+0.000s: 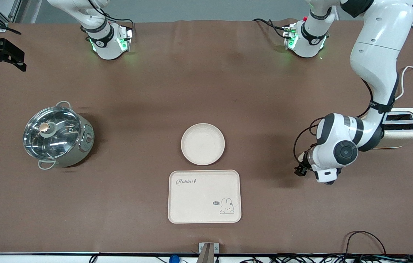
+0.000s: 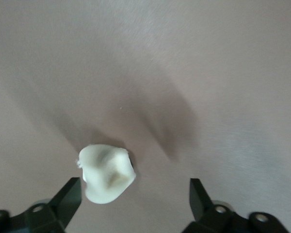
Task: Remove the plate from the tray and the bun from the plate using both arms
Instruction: 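Lower the bun onto the table beside the toaster and open the left gripper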
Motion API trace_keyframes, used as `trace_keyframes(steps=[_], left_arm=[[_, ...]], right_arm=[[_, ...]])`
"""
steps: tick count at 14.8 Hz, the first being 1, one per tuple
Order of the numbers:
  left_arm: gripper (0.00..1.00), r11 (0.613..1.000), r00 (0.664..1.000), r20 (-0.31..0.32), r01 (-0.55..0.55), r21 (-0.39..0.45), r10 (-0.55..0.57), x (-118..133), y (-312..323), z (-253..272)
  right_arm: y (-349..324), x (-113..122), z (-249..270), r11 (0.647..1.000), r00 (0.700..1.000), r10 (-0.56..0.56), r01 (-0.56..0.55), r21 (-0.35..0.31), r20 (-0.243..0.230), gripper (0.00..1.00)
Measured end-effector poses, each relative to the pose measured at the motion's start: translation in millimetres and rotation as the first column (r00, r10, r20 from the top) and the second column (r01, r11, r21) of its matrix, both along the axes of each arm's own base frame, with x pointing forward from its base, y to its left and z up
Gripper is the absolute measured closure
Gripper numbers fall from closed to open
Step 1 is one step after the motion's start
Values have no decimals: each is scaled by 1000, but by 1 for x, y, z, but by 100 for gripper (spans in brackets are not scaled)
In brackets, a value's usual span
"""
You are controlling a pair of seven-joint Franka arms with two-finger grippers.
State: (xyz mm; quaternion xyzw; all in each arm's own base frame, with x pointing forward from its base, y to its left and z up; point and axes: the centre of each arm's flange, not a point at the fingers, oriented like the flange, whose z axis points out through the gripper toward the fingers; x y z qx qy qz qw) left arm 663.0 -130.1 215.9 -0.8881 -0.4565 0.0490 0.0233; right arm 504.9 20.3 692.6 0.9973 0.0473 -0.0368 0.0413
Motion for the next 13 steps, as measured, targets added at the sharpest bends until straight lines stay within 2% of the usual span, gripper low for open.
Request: trace_keyframes(steps=[5,7,10,13], left_arm=[[0,1000,998,64,-2,-5,3,13,1,36],[0,999,994,106,34,-4,-34,22,3,58],[0,979,969,146,196,49,-201,26,14,125],[0,928,918,149,353,117,-367,16,43,233]], right_arm=[[2,-1,-1,1000,1000,4,-4,-1,-7,0],[6,-1,0,1000,1000,11,-11,-1,-8,0],[9,-2,0,1000,1000,15,-15,-1,-7,0],[13,-2,1,1000,1000,23,-23,-1,-5,0]])
